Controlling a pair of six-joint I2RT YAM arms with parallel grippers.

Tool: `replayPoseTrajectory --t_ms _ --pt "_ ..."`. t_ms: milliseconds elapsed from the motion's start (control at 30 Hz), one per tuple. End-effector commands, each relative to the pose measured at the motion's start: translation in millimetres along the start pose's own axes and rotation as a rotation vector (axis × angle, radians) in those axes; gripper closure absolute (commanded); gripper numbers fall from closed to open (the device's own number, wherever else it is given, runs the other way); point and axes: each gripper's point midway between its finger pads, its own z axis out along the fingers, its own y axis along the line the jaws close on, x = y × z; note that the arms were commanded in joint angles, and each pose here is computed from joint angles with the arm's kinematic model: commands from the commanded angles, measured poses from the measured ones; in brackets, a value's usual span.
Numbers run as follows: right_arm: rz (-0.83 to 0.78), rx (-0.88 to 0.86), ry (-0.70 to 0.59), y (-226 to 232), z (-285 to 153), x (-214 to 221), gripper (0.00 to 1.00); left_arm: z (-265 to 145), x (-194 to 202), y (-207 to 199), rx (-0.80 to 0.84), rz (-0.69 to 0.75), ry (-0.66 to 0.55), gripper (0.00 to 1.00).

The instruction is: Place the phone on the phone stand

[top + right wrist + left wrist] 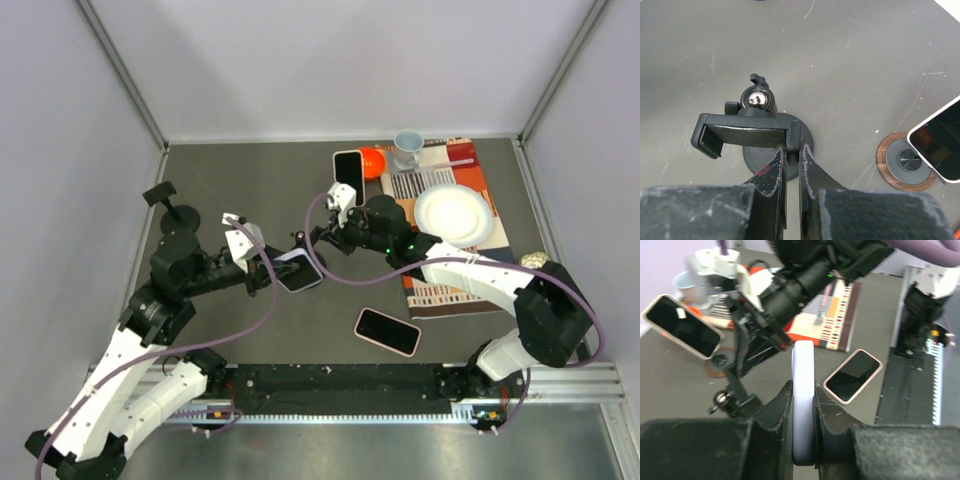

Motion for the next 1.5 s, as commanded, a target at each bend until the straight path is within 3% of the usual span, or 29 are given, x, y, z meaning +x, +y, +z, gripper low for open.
replayPoseTrajectory --t_ms 0,133,333,600,767,1100,1467 --pt "0.025 -0.152 0.000 19.0 -8.9 -9.4 1.00 10.8 -42.9 -31.6 0.253 0.108 -0.183 1.00" --pt "0.047 -0.191 0.011 21.1 -7.2 -5.7 1.00 26.1 -59.0 -32.2 0.341 0.141 -0.241 1.00" --pt "0.070 -0.248 -0.002 26.3 -11.8 -6.4 1.00 65.6 -47.8 -13.0 0.413 0.178 -0.232 1.00" --pt "0.084 -0.270 0.003 27.2 -12.6 -5.0 1.00 100.3 -24.4 21.2 0.357 0.257 -0.153 1.00" --pt "0.096 -0.284 0.016 26.3 -13.6 -4.1 1.00 114.3 -4.4 47.9 0.266 0.353 -0.040 1.00" --pt "0.090 -0.287 0.014 26.8 -16.6 -2.2 1.00 122.1 30.4 69.1 0.207 0.371 0.082 1.00" --pt "0.103 -0.335 0.002 30.9 -20.3 0.9 1.00 125.6 24.4 82.2 0.129 0.418 0.035 1.00"
